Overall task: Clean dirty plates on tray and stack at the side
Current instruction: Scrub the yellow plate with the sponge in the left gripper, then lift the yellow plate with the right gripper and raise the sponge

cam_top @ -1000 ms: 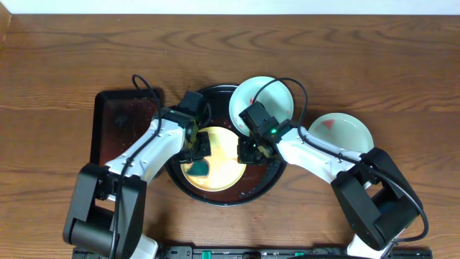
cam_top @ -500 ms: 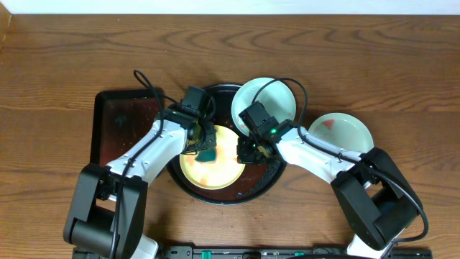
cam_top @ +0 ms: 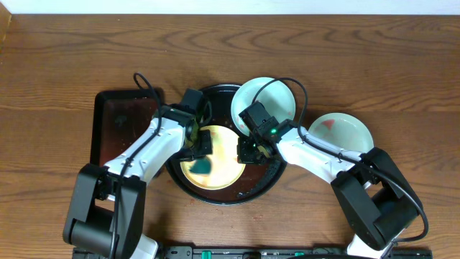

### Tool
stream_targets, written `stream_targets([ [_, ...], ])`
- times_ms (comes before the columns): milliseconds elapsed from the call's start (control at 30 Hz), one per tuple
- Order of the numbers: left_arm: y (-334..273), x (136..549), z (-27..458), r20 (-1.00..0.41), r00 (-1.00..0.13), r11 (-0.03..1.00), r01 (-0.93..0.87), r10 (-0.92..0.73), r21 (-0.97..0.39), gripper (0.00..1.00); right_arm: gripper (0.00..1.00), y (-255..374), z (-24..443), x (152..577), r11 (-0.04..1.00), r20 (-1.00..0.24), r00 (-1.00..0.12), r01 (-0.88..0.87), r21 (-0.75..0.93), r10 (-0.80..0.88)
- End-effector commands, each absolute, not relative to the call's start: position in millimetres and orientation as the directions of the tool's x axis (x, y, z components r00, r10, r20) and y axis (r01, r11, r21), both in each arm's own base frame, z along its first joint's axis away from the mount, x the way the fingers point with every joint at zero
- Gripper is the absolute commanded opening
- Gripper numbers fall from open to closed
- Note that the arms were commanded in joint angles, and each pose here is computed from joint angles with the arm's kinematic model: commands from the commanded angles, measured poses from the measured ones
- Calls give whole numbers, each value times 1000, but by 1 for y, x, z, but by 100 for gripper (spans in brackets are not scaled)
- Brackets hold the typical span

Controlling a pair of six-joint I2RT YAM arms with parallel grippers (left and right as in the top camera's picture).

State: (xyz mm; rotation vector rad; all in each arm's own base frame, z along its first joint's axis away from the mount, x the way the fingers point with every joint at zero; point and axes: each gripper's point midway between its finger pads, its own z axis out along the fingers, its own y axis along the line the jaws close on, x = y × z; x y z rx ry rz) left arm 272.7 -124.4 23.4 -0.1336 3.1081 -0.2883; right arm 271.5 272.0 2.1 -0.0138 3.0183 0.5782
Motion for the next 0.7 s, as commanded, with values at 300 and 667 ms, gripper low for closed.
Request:
stream_targets([
  [300,-134,357,120,-234,-967,904,12,-98,-428,7,1,256,-13,271,953,-58,-998,-15,302,2],
  [667,-38,376,133,-308,-908,950,-223,-283,-217,7,1,263,41,276,927,-200,-969,-202,316,-143],
])
